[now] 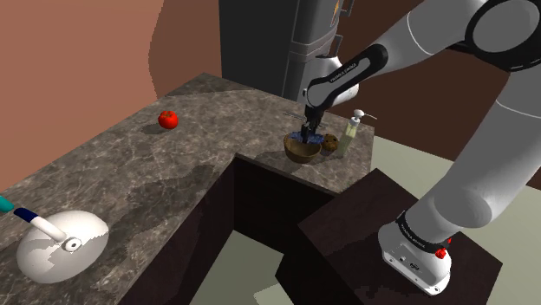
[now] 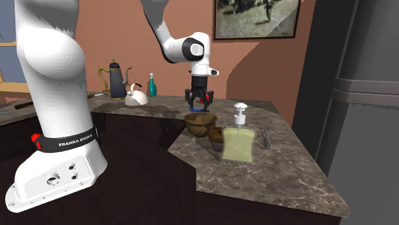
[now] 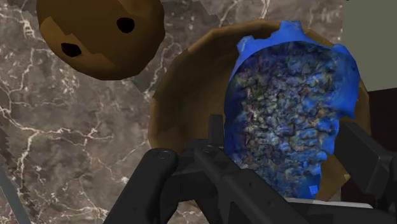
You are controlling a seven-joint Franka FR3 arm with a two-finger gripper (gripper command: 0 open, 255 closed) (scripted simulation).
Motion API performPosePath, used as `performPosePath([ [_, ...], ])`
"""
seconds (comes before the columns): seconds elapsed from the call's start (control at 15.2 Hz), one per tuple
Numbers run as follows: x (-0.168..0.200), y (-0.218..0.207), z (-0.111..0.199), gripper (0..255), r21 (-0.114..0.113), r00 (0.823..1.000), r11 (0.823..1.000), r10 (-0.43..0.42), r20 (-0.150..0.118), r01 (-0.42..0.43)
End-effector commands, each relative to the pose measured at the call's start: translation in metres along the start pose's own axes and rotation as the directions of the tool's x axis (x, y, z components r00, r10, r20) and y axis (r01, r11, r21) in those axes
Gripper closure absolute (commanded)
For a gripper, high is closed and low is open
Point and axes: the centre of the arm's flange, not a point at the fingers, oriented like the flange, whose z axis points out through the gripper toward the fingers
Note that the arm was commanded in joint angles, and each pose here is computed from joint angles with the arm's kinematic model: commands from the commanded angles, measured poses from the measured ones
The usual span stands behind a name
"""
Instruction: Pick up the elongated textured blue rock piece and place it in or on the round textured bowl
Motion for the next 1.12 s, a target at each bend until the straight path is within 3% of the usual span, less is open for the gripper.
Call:
performPosePath([
  [0.0, 0.002, 0.0, 0.011, 255, 0.0, 1.0, 1.0, 0.0, -0.001, 0.0],
  [0.26, 0.004, 0.0, 0.033, 255, 0.0, 1.0, 1.0, 0.0, -0.001, 0.0],
  [0.79, 0.004, 0.0, 0.033, 255, 0.0, 1.0, 1.0, 0.0, -0.001, 0.0],
  [0.86, 0.004, 0.0, 0.033, 0, 0.0, 1.0, 1.0, 0.0, -0.001, 0.0],
  [1.06, 0.004, 0.0, 0.033, 0, 0.0, 1.0, 1.0, 0.0, -0.001, 0.0],
])
